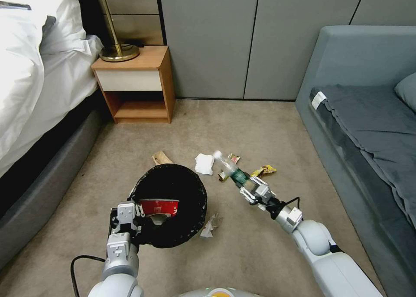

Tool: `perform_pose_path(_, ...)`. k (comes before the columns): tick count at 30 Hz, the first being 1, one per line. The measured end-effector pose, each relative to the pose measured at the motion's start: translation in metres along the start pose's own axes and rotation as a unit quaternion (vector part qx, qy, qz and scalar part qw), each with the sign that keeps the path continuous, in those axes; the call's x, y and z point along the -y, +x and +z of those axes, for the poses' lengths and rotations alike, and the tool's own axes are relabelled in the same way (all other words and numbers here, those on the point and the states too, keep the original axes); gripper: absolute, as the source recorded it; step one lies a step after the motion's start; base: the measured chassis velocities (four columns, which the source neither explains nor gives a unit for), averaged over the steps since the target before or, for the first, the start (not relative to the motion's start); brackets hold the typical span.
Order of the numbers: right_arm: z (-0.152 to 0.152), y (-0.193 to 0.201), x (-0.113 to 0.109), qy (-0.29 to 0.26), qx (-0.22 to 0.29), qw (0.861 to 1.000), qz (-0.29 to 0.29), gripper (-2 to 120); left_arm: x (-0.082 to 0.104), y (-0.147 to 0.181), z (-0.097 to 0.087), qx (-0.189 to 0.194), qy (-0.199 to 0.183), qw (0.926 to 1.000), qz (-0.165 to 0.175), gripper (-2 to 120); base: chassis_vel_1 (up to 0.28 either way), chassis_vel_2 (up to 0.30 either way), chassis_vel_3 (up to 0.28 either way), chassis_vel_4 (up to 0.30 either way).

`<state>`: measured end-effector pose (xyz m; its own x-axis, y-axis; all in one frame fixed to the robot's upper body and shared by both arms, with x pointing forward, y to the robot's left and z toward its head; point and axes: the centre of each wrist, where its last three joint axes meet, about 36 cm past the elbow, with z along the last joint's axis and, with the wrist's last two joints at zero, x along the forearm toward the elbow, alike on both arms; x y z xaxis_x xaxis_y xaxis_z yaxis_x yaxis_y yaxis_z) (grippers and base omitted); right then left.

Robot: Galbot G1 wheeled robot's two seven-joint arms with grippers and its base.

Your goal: Pick up the trash bin, then pick up the garbage from the floor and place it into the trash bin.

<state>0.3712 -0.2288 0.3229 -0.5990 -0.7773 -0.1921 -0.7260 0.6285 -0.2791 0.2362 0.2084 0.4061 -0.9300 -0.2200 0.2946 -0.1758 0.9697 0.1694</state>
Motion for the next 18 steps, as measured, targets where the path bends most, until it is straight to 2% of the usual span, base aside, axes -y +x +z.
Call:
perform_pose_path(3, -0.019, -0.01, -0.026, -0.006, 0.023, 0.999, -0.029, 28, 0.001, -0.001, 0.0, 0.0, 0.0, 1.0, 0.002, 3, 0.0, 0.0, 0.0, 0.0)
perform_pose_path(8, -0.02, -0.015, -0.047, -0.014, 0.024, 0.998, -0.05, 28, 0.001, 0.0, 0.0, 0.0, 0.0, 1.0, 0.004, 3, 0.0, 0.0, 0.0, 0.0)
perform_pose_path(11, -0.007, -0.02, -0.06, -0.019, 0.011, 0.998, -0.058, 28, 0.003, 0.0, 0.001, -0.002, 0.001, 1.0, 0.005, 3, 0.0, 0.0, 0.0, 0.0)
perform_pose_path(18, 0.018, -0.024, -0.071, -0.028, -0.013, 0.998, -0.055, 28, 0.005, 0.001, 0.002, -0.002, 0.001, 1.0, 0.006, 3, 0.0, 0.0, 0.0, 0.0)
